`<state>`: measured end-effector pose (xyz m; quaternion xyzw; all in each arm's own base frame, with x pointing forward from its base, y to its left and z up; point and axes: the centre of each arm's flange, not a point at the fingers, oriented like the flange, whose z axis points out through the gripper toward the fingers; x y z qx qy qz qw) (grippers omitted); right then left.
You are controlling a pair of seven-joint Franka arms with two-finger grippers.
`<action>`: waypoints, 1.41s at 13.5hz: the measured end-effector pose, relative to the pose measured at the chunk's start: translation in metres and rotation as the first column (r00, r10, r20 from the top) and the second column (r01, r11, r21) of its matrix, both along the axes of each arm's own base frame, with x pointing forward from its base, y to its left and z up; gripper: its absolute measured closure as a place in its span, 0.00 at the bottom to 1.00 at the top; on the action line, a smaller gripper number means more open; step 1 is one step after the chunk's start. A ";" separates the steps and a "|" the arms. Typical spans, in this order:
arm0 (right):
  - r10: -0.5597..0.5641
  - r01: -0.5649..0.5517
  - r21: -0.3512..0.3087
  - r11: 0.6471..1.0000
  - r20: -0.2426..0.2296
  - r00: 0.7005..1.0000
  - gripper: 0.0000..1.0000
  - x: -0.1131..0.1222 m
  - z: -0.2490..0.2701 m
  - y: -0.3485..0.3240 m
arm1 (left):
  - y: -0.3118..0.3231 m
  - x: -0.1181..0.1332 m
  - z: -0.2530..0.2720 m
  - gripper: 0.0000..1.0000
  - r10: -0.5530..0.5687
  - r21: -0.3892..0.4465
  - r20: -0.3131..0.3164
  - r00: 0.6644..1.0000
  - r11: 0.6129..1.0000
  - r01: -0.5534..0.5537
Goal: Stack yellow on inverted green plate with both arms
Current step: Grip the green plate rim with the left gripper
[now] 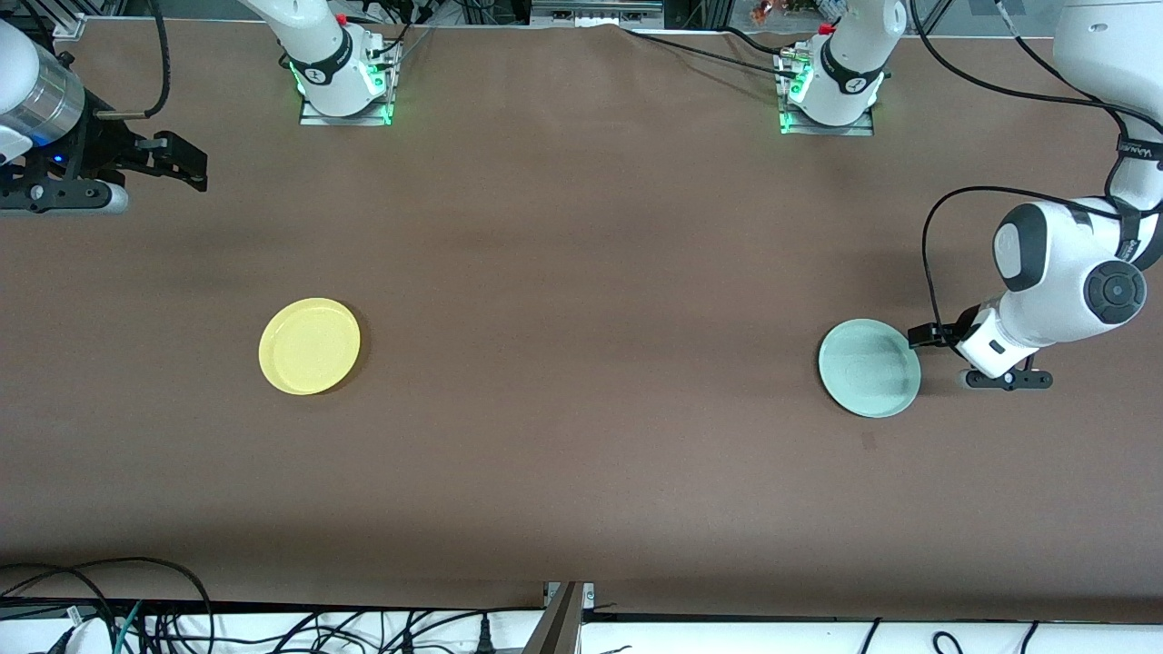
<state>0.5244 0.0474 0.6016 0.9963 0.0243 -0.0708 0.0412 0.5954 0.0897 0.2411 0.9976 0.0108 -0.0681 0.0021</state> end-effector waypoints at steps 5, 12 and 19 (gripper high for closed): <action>-0.004 0.004 -0.002 1.000 -0.006 1.000 0.00 -0.001 0.000 -0.002 | 0.004 0.001 -0.034 0.07 0.008 -0.010 0.006 1.000 1.000 -0.008; -0.008 0.008 -0.003 1.000 -0.010 1.000 0.00 -0.001 0.001 -0.002 | 0.009 0.002 -0.048 0.43 0.018 -0.016 0.004 1.000 1.000 -0.018; -0.016 0.016 -0.003 1.000 -0.012 1.000 0.00 -0.001 0.000 -0.006 | 0.007 0.004 -0.056 0.53 0.018 -0.020 -0.003 1.000 1.000 -0.018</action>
